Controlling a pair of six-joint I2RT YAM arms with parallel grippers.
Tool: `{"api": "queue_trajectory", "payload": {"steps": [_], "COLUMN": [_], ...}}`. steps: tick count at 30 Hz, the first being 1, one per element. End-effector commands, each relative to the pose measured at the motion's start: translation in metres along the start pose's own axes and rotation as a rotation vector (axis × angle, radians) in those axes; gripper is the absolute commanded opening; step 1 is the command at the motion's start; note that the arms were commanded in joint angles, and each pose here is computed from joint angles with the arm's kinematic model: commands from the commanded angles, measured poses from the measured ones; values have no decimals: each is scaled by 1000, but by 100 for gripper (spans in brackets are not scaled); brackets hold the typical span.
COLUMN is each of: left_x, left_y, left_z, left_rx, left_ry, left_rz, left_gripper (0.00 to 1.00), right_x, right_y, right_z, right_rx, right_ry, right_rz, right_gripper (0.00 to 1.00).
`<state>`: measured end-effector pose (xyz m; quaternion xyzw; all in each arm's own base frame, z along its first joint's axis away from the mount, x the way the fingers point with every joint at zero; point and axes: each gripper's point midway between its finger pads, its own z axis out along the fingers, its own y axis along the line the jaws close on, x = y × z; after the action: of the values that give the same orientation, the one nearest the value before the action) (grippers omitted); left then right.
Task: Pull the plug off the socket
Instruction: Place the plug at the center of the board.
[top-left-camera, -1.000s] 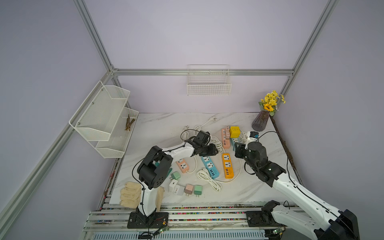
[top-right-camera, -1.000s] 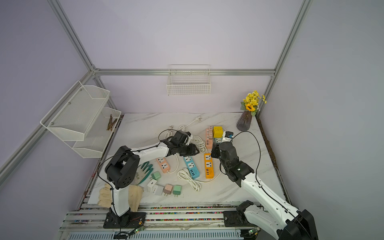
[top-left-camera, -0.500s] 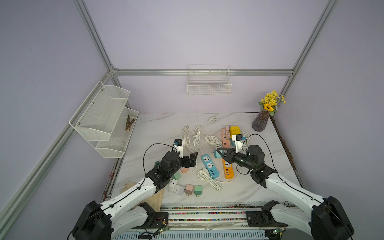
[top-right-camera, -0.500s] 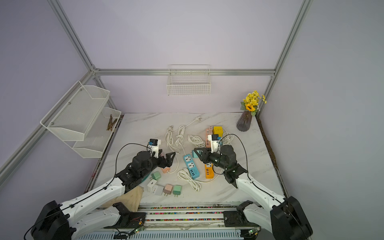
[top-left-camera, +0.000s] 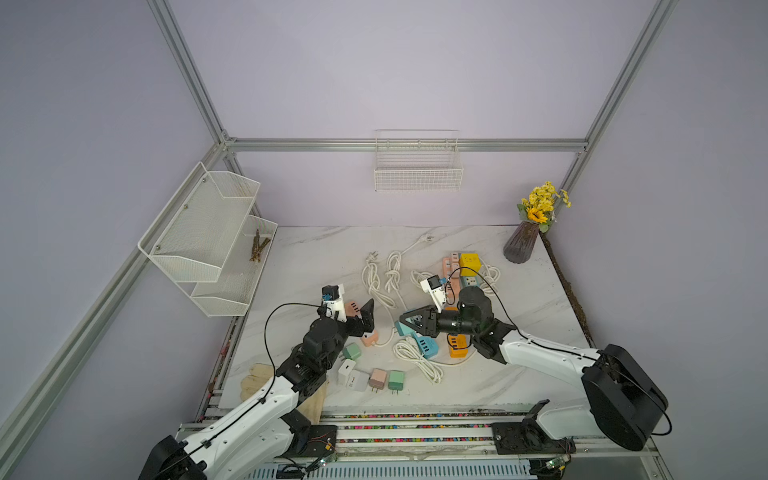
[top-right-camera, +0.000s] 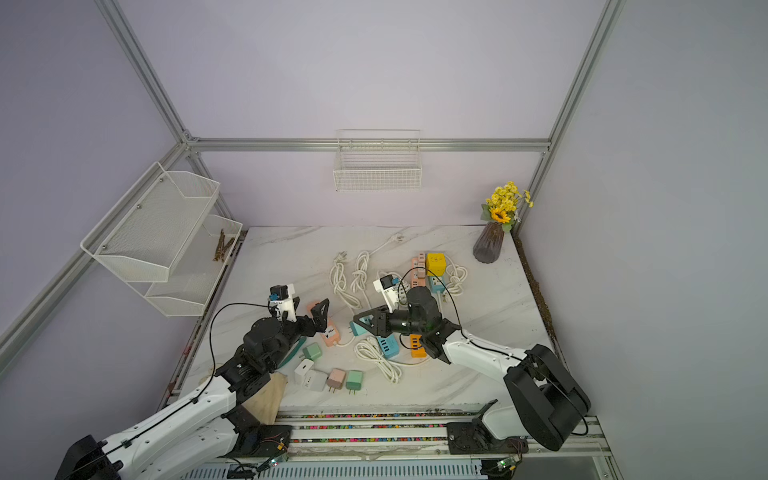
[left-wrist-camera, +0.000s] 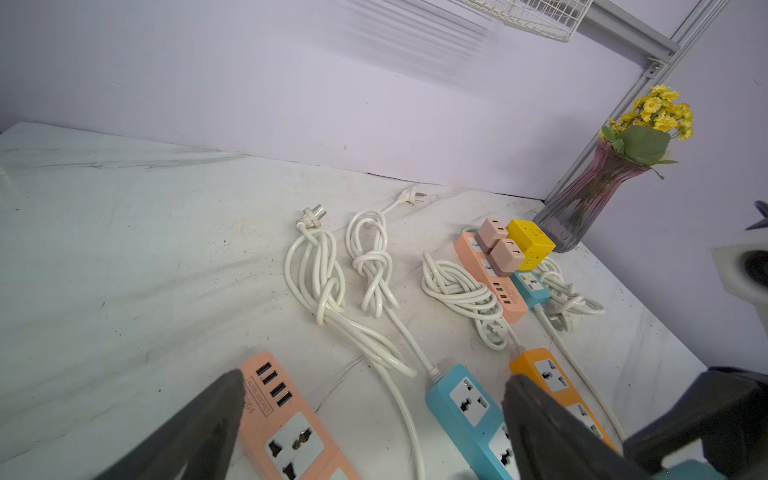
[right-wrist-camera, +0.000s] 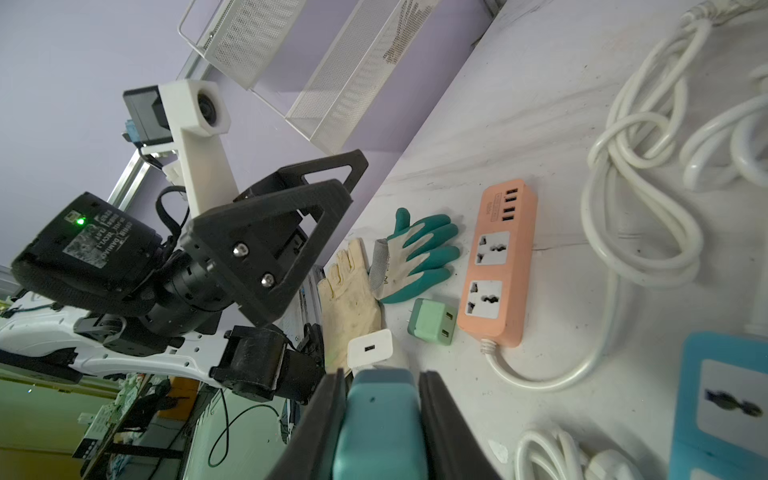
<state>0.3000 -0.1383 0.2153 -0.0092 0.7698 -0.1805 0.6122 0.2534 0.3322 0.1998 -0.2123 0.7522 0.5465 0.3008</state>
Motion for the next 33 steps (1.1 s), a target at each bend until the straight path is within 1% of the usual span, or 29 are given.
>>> {"api": "queue_trajectory", "payload": {"steps": [1, 5, 7, 16, 20, 23, 25, 27, 28, 29, 33], "left_x": [-17, -20, -21, -17, -16, -17, -17, -17, -17, -18, -17], "left_y": [7, 12, 13, 13, 13, 13, 13, 13, 13, 12, 11], "left_z": [-5, -10, -11, -9, -8, -8, -8, -9, -9, -9, -9], "left_rx": [-37, -51, -53, -54, -53, -53, -53, -50, -50, -48, -40], "left_ry": [-68, -96, -107, -97, -95, -97, -96, -98, -96, -98, -97], "left_rz": [0, -9, -11, -7, -6, -7, -8, -9, -9, -9, -10], "left_gripper": [100, 100, 100, 100, 100, 100, 100, 100, 100, 100, 100], "right_x": [21, 39, 56, 98, 109, 114, 112, 105, 100, 93, 62], "right_y": [-11, -14, -24, -45, -51, -59, -64, -64, -63, -59, -38], "right_z": [18, 37, 50, 85, 94, 96, 94, 89, 85, 81, 55], "right_rx": [69, 125, 159, 234, 276, 317, 361, 401, 418, 422, 436], "right_ry": [99, 195, 258, 409, 455, 470, 469, 453, 437, 419, 297], "right_rz": [-28, -69, -70, -68, -80, -81, -100, -132, -154, -175, -285], "right_gripper": [26, 27, 28, 30, 39, 47, 55, 63, 64, 71, 74]}}
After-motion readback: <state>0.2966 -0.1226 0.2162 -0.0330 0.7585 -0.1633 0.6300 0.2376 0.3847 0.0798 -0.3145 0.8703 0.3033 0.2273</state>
